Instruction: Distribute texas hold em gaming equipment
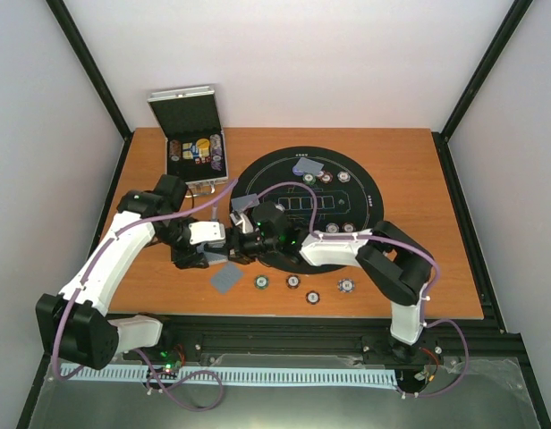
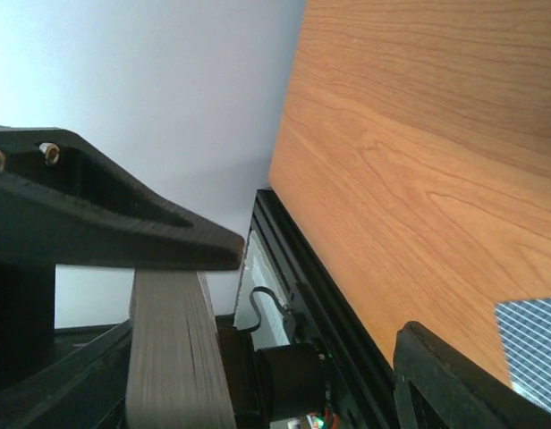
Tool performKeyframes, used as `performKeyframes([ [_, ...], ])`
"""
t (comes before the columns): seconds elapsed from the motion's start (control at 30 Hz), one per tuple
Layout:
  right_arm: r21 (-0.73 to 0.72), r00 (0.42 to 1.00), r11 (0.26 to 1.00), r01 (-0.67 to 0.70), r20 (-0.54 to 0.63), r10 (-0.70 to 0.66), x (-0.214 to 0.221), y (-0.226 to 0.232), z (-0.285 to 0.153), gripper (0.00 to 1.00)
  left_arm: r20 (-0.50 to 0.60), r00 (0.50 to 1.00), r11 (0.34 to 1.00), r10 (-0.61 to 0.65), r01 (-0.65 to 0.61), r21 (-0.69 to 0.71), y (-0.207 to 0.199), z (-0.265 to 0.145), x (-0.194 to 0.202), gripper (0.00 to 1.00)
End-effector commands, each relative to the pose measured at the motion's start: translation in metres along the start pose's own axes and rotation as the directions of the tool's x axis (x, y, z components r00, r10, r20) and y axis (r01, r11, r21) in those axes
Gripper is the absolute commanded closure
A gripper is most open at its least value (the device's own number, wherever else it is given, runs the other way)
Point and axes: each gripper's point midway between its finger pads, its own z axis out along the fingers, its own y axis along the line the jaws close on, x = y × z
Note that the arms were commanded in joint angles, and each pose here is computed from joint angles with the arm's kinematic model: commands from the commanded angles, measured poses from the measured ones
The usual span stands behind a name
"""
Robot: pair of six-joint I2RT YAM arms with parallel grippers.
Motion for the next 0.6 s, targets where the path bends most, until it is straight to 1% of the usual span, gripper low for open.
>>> performKeyframes([
  [0.0, -0.089, 0.999, 0.996, 0.021, -0.028, -0.023, 0.002, 0.021, 0.022, 0.28, 0.025, 0.999, 1.000, 0.026, -0.025, -0.014, -0.004, -0.013, -0.006, 0.99],
  [0.1, -0.094, 0.999, 0.996, 0.009, -0.047, -0.013, 0.003, 0.017, 0.031, 0.28, 0.025, 0.999, 1.000, 0.024, -0.024, -0.014, -0.004, -0.013, -0.006, 0.99],
  [0.3, -0.055, 0.998, 0.998, -0.023, -0.061, 0.020, 0.005, -0.004, 0.037, 0.29, 0.021, 0.999, 1.000, 0.024, -0.024, -0.013, -0.003, -0.013, -0.006, 0.99],
  [0.57, 0.121, 0.997, 0.990, -0.071, -0.023, 0.074, 0.002, -0.064, 0.015, 0.34, 0.026, 0.999, 0.999, 0.031, -0.031, -0.018, -0.005, -0.017, -0.007, 0.99],
])
